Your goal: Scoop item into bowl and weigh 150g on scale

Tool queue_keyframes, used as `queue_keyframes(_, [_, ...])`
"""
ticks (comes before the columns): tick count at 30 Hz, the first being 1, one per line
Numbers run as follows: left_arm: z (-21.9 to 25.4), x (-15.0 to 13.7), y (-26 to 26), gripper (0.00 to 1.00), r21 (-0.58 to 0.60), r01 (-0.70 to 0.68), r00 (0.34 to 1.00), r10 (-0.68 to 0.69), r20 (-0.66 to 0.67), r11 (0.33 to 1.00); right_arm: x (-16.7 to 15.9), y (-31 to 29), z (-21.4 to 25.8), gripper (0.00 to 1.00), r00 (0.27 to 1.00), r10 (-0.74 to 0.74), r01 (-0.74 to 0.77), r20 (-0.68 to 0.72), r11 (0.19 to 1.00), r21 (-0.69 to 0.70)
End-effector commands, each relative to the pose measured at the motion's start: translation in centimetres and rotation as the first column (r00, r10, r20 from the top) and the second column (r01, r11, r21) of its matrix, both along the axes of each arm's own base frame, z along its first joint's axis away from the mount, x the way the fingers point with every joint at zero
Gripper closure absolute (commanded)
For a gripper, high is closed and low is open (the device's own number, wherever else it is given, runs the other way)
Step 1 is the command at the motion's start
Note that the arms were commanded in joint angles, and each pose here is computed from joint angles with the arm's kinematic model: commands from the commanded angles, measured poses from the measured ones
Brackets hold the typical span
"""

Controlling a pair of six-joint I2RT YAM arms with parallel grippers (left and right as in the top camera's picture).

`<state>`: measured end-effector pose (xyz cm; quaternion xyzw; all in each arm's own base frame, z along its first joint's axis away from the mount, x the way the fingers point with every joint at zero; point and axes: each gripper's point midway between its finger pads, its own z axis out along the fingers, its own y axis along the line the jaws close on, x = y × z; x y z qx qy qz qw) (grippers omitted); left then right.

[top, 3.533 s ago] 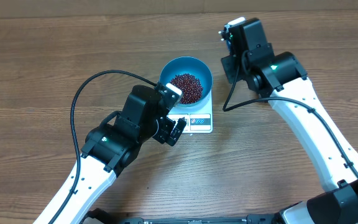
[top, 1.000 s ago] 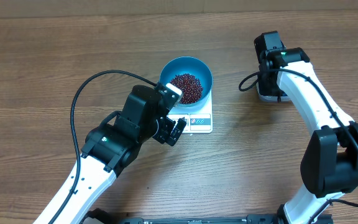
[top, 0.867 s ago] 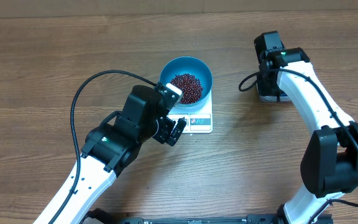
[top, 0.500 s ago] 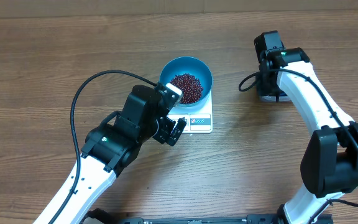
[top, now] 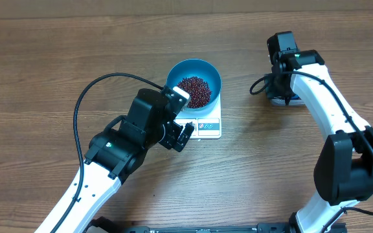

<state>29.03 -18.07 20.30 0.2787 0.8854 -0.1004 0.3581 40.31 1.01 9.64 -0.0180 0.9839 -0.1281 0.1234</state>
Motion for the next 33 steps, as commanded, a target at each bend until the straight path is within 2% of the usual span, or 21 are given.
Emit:
queue_keyframes(1, [0.6,0.0,0.1,0.01,-0.005,0.004,1.000,-0.004,0.020,1.000,0.0,1.4,-0.7,0.96,1.000,0.025,-0.024,-0.009,0.994,0.103])
queue_keyframes(19, [0.6,0.0,0.1,0.01,-0.004,0.004,1.000,-0.004,0.018,1.000,0.0,-0.1,-0.9,0.96,0.999,-0.040,0.045,-0.026,0.962,0.270])
queue_keyframes(29, [0.5,0.0,0.1,0.00,-0.004,0.004,1.000,-0.004,0.018,1.000,-0.1,-0.8,-1.0,0.96,0.998,-0.058,0.064,-0.030,0.961,0.270])
queue_keyframes(33, [0.5,0.0,0.1,0.00,-0.004,0.004,1.000,-0.004,0.018,1.000,-0.1,-0.5,-1.0,0.96,0.999,-0.018,0.026,-0.030,0.958,0.285])
